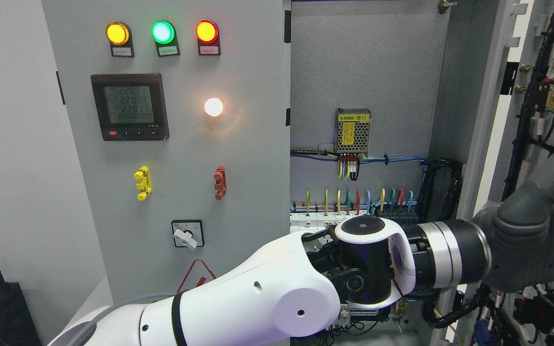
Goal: Open door with both hands
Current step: 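Release the door and withdraw the left hand downward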
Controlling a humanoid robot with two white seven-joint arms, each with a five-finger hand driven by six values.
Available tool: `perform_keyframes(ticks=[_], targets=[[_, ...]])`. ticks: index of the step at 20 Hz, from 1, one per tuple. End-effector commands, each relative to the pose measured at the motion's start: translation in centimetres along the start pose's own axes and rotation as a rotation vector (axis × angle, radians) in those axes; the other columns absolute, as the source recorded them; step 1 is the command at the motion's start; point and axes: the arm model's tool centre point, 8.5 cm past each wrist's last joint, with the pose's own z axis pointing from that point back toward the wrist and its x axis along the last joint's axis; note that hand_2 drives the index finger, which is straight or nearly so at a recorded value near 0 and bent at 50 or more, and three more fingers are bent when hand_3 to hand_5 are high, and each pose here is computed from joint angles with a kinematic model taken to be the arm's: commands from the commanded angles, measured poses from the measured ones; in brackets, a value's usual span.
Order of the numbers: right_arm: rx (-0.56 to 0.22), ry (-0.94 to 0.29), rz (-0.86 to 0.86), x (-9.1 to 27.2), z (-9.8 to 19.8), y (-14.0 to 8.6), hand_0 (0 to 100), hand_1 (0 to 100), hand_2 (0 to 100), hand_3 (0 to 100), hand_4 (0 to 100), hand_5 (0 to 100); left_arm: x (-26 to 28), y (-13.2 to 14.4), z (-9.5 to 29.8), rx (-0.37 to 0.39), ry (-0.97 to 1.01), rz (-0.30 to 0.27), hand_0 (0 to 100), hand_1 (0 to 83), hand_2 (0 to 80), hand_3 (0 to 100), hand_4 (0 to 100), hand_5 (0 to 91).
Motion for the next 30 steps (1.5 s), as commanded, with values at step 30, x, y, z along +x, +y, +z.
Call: perform_keyframes(ticks=[30], targets=[[0.0,0.0,0.011,0.0,0.0,0.0,0,0,0,0,0,0,-11.5,7.6,41.4,0.593,0.174,0.098,0,0.0,0.0,0,4,0.0]])
